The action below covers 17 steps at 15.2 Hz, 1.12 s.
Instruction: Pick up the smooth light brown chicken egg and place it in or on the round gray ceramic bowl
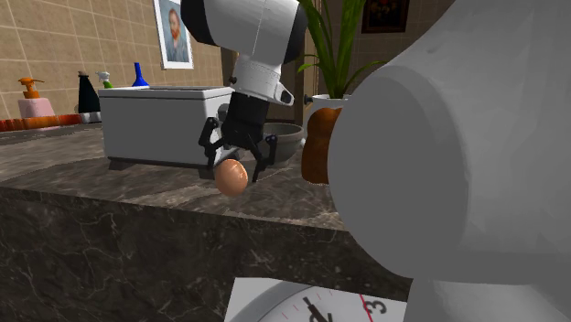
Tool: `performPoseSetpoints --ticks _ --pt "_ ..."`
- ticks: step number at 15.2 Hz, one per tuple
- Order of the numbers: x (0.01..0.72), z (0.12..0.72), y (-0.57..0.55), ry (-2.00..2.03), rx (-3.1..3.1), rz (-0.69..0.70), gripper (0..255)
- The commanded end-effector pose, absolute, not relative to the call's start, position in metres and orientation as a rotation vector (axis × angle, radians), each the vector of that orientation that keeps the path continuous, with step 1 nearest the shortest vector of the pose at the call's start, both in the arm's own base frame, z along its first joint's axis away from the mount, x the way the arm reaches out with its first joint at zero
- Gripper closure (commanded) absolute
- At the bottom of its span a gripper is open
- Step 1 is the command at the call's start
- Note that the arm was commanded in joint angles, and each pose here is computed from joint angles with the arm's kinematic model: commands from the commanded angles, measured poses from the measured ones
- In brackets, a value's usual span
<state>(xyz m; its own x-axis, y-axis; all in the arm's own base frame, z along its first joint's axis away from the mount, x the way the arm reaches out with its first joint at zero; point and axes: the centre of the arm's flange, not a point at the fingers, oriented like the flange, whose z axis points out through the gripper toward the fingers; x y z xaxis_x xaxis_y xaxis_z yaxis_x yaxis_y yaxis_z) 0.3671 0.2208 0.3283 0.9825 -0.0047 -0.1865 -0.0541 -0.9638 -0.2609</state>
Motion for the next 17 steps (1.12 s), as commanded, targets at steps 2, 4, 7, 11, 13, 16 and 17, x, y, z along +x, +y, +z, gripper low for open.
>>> performPoseSetpoints --ticks 2,4,7,11,13,16,17 --pt "0.3669 0.3269 0.2211 0.043 -2.861 0.267 0" --pt "0.3669 0.3269 0.2211 0.043 -2.861 0.267 0" --pt "0.3669 0.3269 0.2211 0.043 -2.861 0.267 255" --pt "0.3668 0.327 0.221 0.043 -2.861 0.267 255" --pt "0.3669 0.3269 0.221 0.043 -2.861 0.267 255" --pt "0.3669 0.3269 0.2211 0.043 -2.861 0.267 255" --pt "0.3669 0.3322 0.2211 0.043 -2.861 0.267 255"
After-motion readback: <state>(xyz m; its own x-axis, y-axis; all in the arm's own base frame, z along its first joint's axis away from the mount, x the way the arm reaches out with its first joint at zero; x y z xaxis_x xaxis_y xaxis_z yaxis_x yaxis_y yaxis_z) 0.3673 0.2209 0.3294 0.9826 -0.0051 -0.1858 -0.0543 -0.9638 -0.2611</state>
